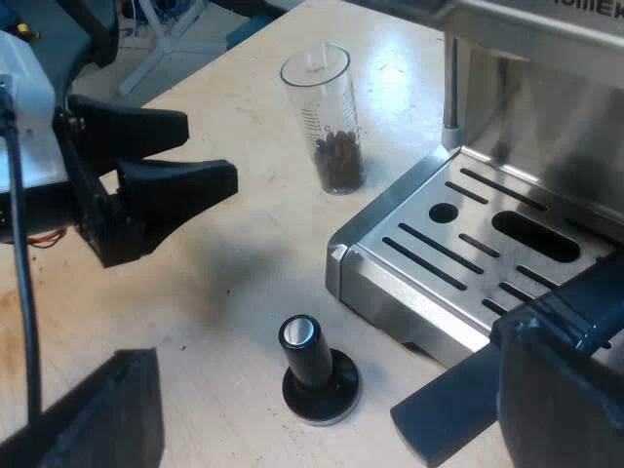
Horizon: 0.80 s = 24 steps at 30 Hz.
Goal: Pour the beans into the coffee machine
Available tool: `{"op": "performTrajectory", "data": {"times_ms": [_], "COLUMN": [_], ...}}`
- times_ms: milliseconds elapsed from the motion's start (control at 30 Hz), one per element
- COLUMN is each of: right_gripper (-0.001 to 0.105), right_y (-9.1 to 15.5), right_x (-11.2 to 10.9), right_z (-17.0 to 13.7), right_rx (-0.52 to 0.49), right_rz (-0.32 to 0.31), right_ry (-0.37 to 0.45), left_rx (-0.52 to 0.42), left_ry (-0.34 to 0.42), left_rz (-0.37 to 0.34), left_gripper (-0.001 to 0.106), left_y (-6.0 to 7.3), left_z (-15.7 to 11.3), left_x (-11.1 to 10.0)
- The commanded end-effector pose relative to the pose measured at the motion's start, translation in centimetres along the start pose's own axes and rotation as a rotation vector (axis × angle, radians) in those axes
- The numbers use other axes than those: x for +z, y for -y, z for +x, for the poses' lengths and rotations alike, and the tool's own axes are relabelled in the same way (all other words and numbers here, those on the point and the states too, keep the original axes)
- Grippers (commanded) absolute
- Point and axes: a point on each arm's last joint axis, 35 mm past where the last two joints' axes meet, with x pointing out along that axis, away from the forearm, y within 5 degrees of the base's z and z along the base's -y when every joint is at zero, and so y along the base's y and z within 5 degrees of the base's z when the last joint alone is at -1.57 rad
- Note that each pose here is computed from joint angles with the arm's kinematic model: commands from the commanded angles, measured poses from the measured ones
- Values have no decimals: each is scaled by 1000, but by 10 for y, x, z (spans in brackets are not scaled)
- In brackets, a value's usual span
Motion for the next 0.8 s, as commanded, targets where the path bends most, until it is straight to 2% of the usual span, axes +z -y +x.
{"op": "performTrajectory", "data": {"times_ms": [33,267,533,600,800], "right_gripper": [72,72,72,72,72], "right_y": [0,0,0,0,0], "right_x": [6,6,6,6,6], "right_z": [-1,-1,-1,-1,-1], "right_rx": [8,8,8,8,8], "right_rz": [-9,-9,-9,-9,-9], "right_ry": [28,28,28,28,28], "left_rx": [5,55,46,12,3], "left_ry": [39,78,48,70,88], "left_rz": [-4,0,-3,2,7], "left_gripper": [88,88,88,88,88], "left_y": [0,-7,-14,-14,-15], "left_z": [4,24,50,59,73], "left_x": [3,-9,-23,-22,-17]}}
